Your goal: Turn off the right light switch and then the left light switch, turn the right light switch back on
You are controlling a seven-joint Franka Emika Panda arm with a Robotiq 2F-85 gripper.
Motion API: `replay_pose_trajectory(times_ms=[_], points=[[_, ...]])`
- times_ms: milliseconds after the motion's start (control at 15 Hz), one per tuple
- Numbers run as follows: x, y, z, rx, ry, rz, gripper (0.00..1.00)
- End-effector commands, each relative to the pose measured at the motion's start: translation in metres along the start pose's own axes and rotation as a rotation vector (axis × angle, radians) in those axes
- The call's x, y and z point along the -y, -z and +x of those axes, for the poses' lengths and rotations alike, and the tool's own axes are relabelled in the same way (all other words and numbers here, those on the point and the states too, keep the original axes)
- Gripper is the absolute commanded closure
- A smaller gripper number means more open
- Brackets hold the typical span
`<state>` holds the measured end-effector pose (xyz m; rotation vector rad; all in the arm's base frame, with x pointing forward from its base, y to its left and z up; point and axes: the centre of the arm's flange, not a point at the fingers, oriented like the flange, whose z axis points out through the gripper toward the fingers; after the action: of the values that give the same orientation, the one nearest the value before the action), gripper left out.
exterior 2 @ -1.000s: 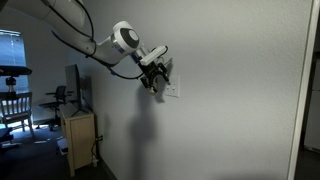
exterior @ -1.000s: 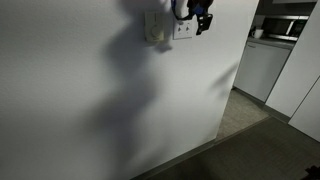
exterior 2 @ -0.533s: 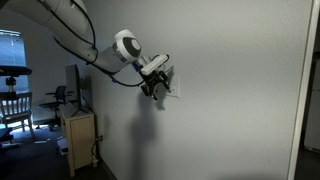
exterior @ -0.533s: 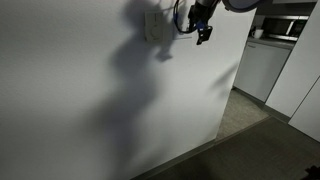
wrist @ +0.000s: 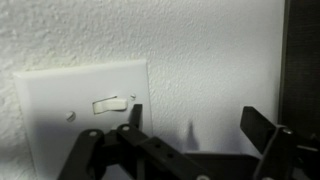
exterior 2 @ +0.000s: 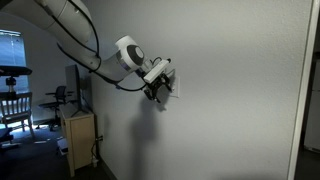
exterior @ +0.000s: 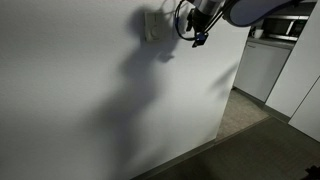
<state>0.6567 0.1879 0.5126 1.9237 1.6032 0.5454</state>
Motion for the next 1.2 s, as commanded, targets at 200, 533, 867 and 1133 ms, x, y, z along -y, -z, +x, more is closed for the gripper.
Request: replay_pose_trajectory(times_ms=[200, 533, 867, 1133], points=[[0.004, 0.005, -0.006, 0.048, 0.084, -0.107, 0.00], [0.004, -0.005, -0.004, 0.042, 0.117, -0.146, 0.00], [0.005, -0.010, -0.005, 0.051, 0.131, -0.153, 0.00], [0.005, -0.011, -0.006, 0.052, 0.134, -0.155, 0.00]])
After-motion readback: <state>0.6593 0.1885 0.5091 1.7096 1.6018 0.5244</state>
